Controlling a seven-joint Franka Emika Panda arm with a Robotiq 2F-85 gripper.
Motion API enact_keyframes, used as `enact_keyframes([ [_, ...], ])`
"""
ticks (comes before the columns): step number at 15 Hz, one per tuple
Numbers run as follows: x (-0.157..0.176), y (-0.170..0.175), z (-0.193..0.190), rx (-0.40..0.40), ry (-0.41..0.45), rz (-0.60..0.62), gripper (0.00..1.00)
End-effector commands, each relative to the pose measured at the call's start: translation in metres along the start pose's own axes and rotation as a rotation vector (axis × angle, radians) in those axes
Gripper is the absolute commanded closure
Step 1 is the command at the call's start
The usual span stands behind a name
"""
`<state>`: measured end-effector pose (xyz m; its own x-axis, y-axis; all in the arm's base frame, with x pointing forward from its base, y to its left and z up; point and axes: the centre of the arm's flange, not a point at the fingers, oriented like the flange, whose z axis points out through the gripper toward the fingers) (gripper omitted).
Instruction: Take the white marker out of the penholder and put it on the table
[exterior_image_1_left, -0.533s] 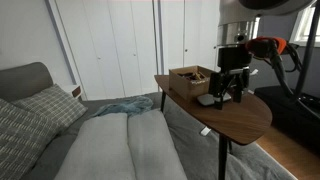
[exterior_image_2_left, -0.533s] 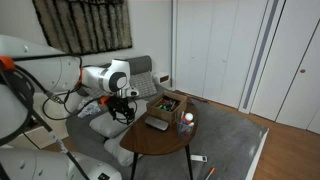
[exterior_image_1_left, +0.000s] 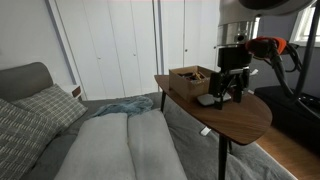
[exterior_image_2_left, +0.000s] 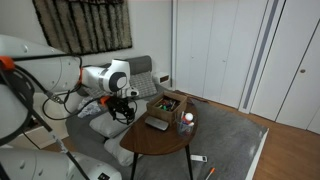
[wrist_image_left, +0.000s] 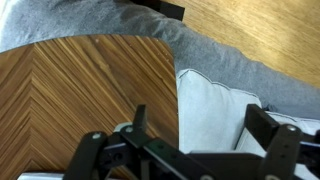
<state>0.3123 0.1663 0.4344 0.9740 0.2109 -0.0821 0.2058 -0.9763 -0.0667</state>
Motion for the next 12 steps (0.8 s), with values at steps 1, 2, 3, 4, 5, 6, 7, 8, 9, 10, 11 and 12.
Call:
enact_keyframes([
  [1, 0.0, 0.0, 0.0, 0.0, 0.0, 0.0, 0.0],
  [2, 0.0, 0.0, 0.0, 0.0, 0.0, 0.0, 0.0],
  [3, 0.0, 0.0, 0.0, 0.0, 0.0, 0.0, 0.0],
  [4, 0.0, 0.0, 0.0, 0.0, 0.0, 0.0, 0.0],
  [5, -0.006, 0.01, -0.008, -0.008, 0.044, 0.045, 0.0],
  [6, -0.013, 0.019, -0.018, -0.004, 0.09, 0.085, 0.0],
  [7, -0.01, 0.01, -0.027, -0.015, 0.129, 0.127, 0.0],
  [8, -0.012, 0.01, -0.039, -0.01, 0.162, 0.157, 0.0],
  [9, -0.015, 0.014, -0.05, -0.01, 0.197, 0.189, 0.0],
  [10, -0.02, 0.018, -0.062, -0.008, 0.235, 0.217, 0.0],
  [11, -0.022, 0.02, -0.073, -0.006, 0.278, 0.234, 0.0],
  [12, -0.023, 0.024, -0.083, -0.014, 0.304, 0.243, 0.0],
])
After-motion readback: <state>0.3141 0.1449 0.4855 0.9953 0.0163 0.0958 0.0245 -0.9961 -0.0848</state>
